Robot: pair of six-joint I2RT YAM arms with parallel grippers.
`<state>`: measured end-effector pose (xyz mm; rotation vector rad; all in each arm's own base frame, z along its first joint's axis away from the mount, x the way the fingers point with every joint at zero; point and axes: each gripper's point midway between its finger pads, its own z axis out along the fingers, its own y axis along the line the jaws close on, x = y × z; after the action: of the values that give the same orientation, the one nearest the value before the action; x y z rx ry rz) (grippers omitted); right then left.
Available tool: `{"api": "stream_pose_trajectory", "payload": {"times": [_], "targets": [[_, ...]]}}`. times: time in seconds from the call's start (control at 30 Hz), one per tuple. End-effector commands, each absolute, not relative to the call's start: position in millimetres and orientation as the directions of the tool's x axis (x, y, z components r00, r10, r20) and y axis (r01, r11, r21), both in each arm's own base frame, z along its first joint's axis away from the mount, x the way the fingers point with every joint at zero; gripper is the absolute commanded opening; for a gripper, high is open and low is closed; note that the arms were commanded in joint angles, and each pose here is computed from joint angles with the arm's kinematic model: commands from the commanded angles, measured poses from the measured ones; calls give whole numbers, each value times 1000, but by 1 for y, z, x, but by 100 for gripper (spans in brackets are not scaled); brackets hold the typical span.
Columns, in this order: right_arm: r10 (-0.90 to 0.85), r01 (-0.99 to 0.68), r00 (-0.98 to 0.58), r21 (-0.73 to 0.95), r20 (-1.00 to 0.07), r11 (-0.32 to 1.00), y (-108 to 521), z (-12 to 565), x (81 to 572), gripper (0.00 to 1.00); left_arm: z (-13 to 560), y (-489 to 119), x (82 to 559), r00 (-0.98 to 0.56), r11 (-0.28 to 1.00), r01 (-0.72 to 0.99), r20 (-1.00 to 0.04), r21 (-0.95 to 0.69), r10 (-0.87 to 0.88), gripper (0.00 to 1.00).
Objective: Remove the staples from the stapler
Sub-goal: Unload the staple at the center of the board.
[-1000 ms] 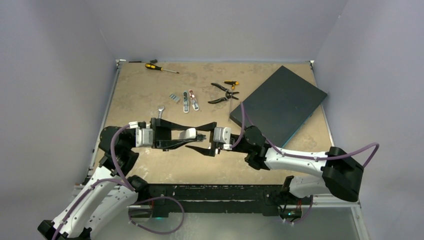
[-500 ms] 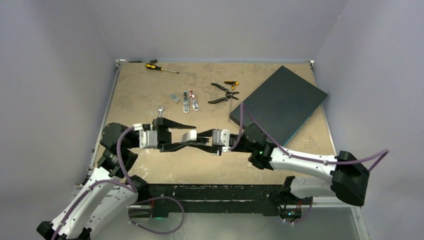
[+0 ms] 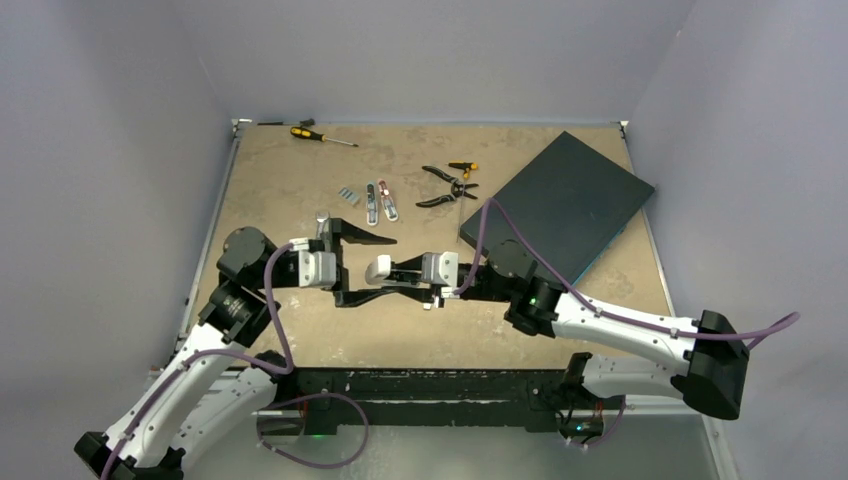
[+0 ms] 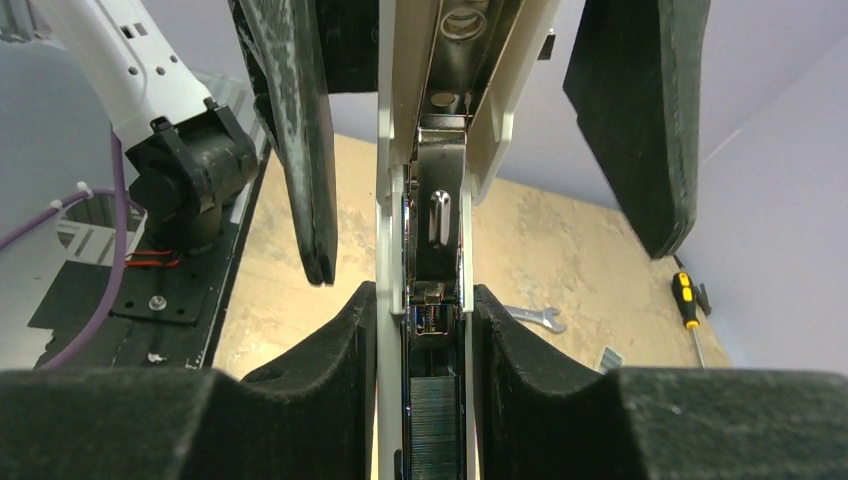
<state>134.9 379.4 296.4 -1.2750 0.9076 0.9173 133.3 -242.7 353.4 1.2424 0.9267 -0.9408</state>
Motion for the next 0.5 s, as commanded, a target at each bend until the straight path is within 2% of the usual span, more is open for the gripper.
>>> {"api": "stream_pose_trajectory", "payload": {"times": [0.0, 0.17, 0.23, 0.33, 0.47], "targets": [[73, -907, 412, -401, -908, 133, 379, 327, 144, 0, 358, -244, 130, 360, 49, 933, -931, 358, -63, 69], [65, -892, 431, -415, -900, 178, 374, 335, 150, 0, 346, -244, 132, 330, 36, 943, -943, 329, -26, 65], [56, -889, 437, -421, -898, 182, 373, 336, 151, 0, 344, -244, 132, 325, 35, 945, -945, 324, -19, 60], [51, -883, 446, -431, -893, 187, 371, 339, 152, 0, 344, -244, 133, 327, 31, 945, -945, 326, -14, 43], [51, -880, 450, -433, -891, 196, 369, 341, 152, 0, 343, -244, 133, 331, 23, 943, -944, 331, -7, 11]]}}
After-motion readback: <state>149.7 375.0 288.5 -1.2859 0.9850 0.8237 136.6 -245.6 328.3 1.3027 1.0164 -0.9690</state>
